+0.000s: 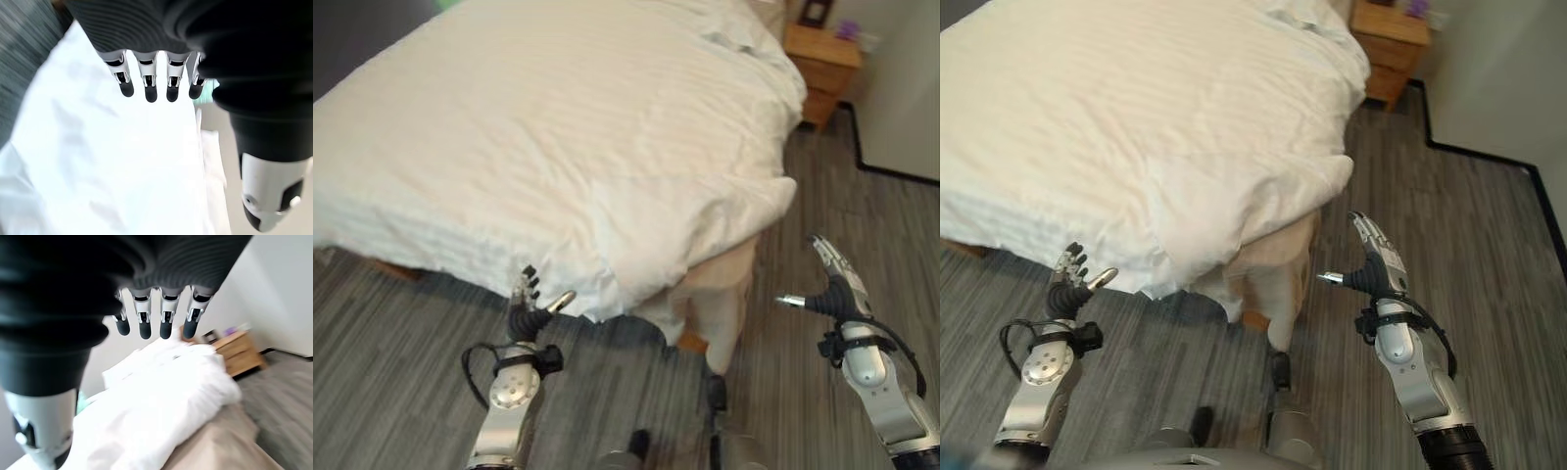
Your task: Making the bed.
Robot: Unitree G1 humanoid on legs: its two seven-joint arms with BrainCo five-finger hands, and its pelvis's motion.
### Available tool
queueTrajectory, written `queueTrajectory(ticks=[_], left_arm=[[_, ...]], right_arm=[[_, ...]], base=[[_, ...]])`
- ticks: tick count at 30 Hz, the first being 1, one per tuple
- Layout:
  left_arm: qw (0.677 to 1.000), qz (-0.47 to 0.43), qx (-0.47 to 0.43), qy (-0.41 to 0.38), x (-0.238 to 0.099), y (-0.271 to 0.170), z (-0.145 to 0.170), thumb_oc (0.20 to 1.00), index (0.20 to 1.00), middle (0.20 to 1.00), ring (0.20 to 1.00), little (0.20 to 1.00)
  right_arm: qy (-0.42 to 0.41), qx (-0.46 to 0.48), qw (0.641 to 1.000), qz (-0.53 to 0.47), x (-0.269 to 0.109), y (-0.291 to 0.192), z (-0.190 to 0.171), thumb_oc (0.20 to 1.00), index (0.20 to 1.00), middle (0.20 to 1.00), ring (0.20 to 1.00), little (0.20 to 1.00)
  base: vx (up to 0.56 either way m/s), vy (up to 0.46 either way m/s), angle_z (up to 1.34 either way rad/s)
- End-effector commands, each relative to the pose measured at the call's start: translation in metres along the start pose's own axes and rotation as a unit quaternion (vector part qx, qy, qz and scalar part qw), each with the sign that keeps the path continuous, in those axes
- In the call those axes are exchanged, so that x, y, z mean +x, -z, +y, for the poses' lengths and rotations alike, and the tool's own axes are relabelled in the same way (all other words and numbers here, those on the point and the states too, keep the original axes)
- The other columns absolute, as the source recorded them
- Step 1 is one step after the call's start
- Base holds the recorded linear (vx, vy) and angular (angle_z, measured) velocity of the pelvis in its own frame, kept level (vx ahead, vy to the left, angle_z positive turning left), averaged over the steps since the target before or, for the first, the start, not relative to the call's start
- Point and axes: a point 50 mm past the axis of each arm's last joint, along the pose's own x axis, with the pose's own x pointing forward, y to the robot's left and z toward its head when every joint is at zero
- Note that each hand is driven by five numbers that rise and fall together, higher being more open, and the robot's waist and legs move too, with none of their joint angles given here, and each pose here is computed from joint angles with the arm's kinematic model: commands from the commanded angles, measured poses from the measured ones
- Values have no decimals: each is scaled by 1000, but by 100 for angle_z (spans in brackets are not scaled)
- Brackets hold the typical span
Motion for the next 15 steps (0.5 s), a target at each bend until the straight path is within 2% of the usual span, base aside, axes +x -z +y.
queueTrajectory(ticks=[1,5,7,8,9,12,15], left_arm=[[990,-123,-12,-70,2,-46,21,1000,1000,1000,1000,1000],[980,-160,27,-119,11,-61,37,1000,1000,1000,1000,1000],[968,-197,59,-143,38,-85,32,1000,1000,1000,1000,1000],[968,-198,59,-143,39,-85,32,1000,1000,1000,1000,1000],[962,-205,88,-159,60,-97,25,1000,1000,1000,1000,1000],[956,-201,129,-169,78,-102,23,1000,1000,1000,1000,1000],[938,-189,217,-193,105,-120,31,1000,1000,1000,1000,1000]], right_arm=[[14,-26,1000,-3,-10,5,-9,1000,1000,1000,1000,1000],[6,-8,1000,13,-19,12,-9,1000,1000,1000,1000,1000],[-5,-12,999,36,-25,23,-7,1000,1000,1000,1000,1000],[-5,-12,999,36,-25,23,-7,1000,1000,1000,1000,1000],[-16,-19,999,43,-31,27,-5,1000,1000,1000,1000,1000],[-30,-27,998,42,-33,28,-3,1000,1000,1000,1000,1000],[-63,-40,996,56,-43,34,4,1000,1000,1000,1000,1000]], base=[[171,-205,23],[168,-226,6],[28,-88,-2],[23,-40,47],[55,-7,77],[121,-7,72],[122,2,-43]])
